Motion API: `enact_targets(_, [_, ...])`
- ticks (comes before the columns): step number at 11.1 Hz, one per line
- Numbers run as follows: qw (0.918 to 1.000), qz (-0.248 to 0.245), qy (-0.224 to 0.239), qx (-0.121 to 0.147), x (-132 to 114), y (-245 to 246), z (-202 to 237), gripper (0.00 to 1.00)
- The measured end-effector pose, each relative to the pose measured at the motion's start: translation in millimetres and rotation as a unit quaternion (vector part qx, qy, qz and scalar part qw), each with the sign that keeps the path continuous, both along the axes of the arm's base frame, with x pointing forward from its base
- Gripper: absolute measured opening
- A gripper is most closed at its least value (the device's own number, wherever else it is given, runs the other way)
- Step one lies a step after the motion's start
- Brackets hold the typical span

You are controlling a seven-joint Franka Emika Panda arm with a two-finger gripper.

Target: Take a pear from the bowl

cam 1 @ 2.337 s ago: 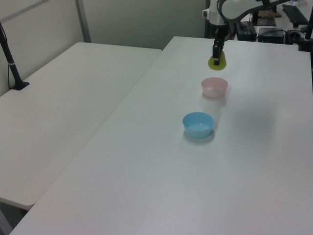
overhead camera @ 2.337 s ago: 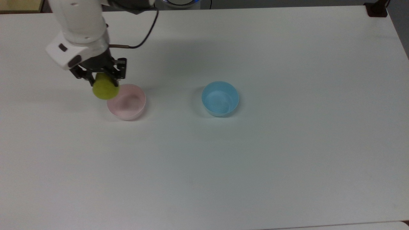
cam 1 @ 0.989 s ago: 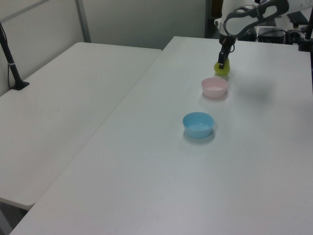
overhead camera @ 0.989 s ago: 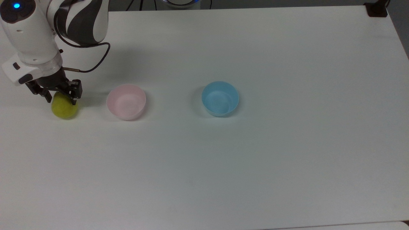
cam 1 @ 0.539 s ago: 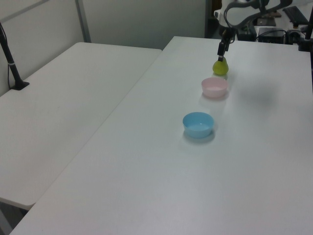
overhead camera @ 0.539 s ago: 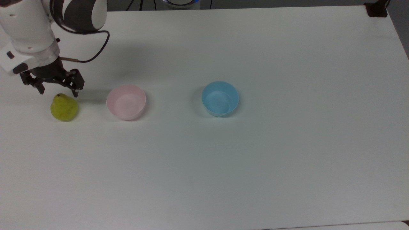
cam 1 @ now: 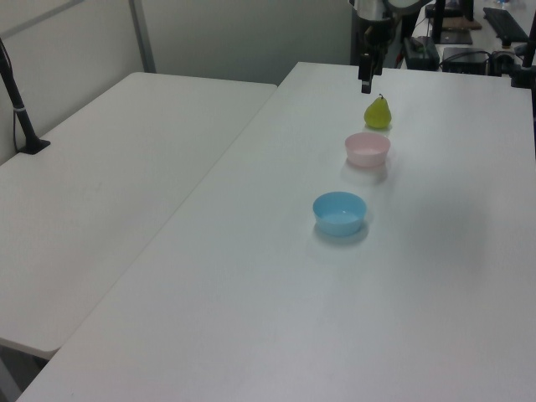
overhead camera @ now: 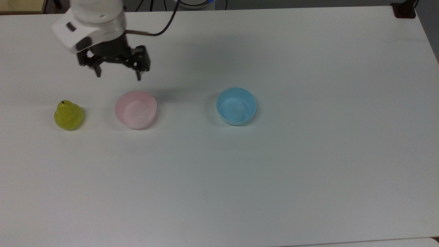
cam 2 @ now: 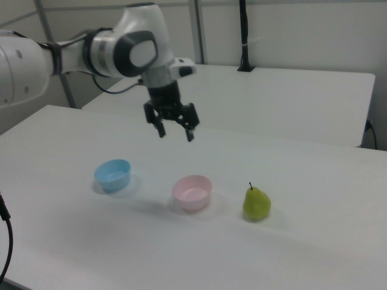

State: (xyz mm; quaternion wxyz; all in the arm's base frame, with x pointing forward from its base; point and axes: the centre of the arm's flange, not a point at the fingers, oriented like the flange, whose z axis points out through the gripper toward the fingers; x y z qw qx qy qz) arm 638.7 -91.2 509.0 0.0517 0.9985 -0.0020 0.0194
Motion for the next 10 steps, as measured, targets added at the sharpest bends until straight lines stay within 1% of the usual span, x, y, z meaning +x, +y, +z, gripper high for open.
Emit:
enact_targets(2, [1.0000, 0.005, 0.004, 0.001, -11.2, 49.4, 26.2, 1.00])
enact_targets(4, [0.9995, 0.026, 0.018, 0.000, -28.8, 93.4, 49.8, 1.00])
enact_targets(6, [0.9995, 0.012, 0.030, -0.001, -49.1, 125.6, 67.6, 1.00])
enact_targets(7, [0.9994, 0.007, 0.034, -0.001, -56.6, 133.2, 72.7, 1.00])
enact_targets(8, [0.9994, 0.004, 0.035, 0.004, -62.2, 136.0, 78.2, 1.00])
enact_targets(10, [0.9993, -0.001, 0.035, 0.010, -71.4, 132.3, 88.6, 1.00])
